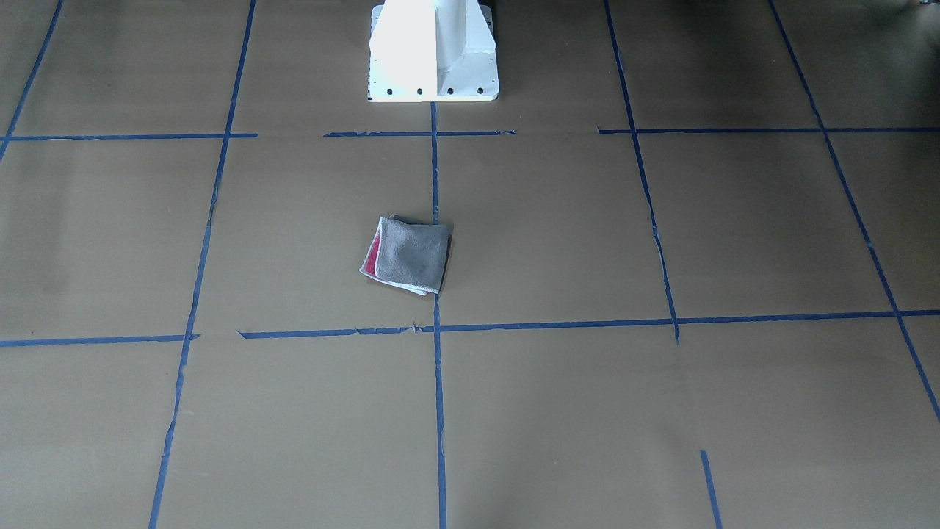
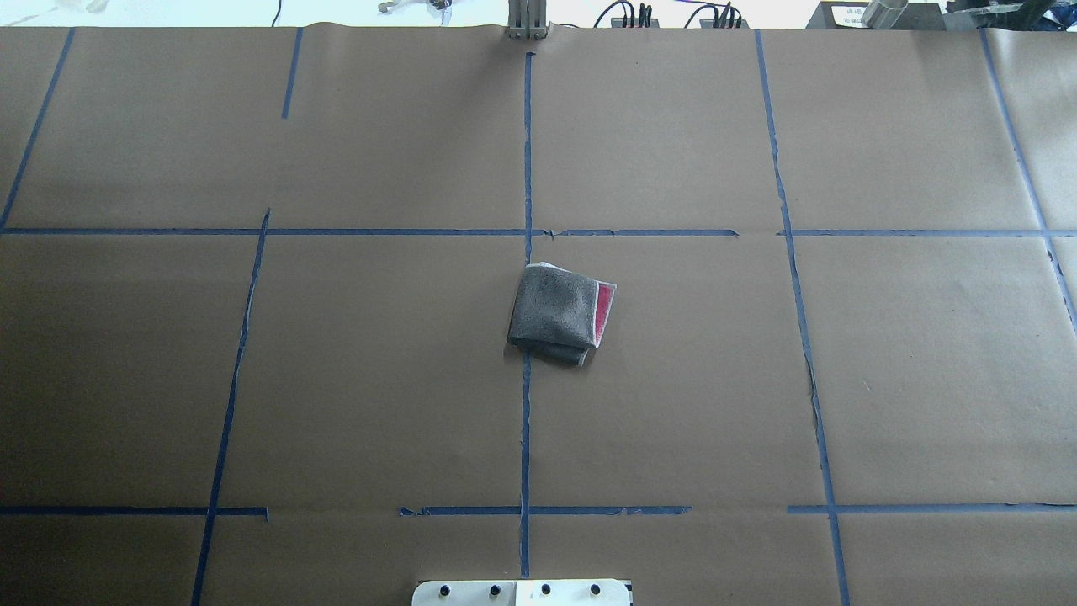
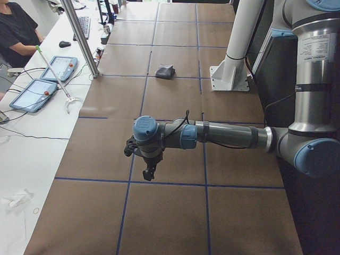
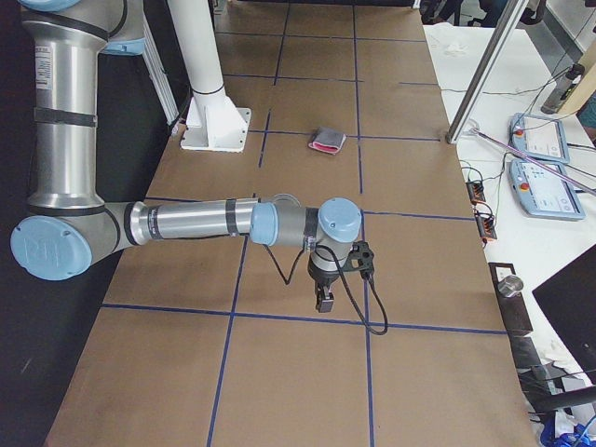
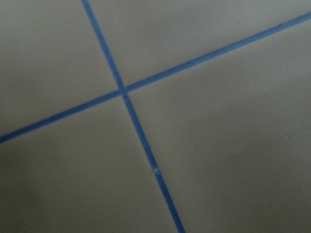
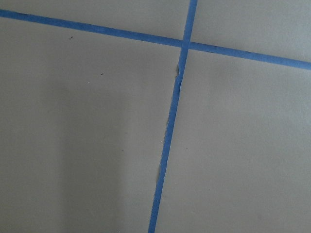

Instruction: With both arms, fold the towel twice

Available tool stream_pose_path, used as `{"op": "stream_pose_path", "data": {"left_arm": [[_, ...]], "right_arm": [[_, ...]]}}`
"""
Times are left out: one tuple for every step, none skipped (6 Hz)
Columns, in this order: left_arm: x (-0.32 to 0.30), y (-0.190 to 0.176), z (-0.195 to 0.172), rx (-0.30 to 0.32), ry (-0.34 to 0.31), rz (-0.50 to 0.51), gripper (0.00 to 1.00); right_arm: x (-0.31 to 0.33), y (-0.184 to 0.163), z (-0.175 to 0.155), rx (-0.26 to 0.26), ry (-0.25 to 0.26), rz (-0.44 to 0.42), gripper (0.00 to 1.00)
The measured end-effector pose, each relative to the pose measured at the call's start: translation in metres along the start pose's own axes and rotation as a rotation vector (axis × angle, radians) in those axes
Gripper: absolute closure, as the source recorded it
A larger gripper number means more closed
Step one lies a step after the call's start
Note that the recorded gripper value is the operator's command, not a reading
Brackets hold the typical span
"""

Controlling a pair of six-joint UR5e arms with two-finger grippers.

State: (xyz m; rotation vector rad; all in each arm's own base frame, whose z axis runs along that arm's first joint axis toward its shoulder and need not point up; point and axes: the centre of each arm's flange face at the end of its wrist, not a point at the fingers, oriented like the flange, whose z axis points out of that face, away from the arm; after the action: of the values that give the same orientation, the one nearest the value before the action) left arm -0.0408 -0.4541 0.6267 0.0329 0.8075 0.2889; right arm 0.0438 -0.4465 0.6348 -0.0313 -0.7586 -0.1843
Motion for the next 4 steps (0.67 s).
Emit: {"op": "stream_pose_path", "data": {"left_arm": [[-0.0009, 0.0075, 0.0004, -0.028, 0.017, -0.034, 0.00], [-0.0011, 0.0124, 0.0001, -0.034, 0.018, -0.043, 0.00], [-0.0002, 0.0141, -0.0010, -0.033, 0.015, -0.045, 0.00], [0.0012, 0.0148, -0.0035, -0.028, 0.014, -0.046, 0.00]], "right_arm": [[0.0008, 0.0030, 0.0029, -0.002, -0.020, 0.002, 0.00], [-0.0001, 0.0046, 0.0032, 0.000, -0.031, 0.001, 0.00], [-0.0022, 0.0042, 0.0010, 0.005, -0.032, -0.005, 0.00], [-0.0054, 0.0015, -0.0032, 0.014, -0.028, -0.016, 0.00]]}}
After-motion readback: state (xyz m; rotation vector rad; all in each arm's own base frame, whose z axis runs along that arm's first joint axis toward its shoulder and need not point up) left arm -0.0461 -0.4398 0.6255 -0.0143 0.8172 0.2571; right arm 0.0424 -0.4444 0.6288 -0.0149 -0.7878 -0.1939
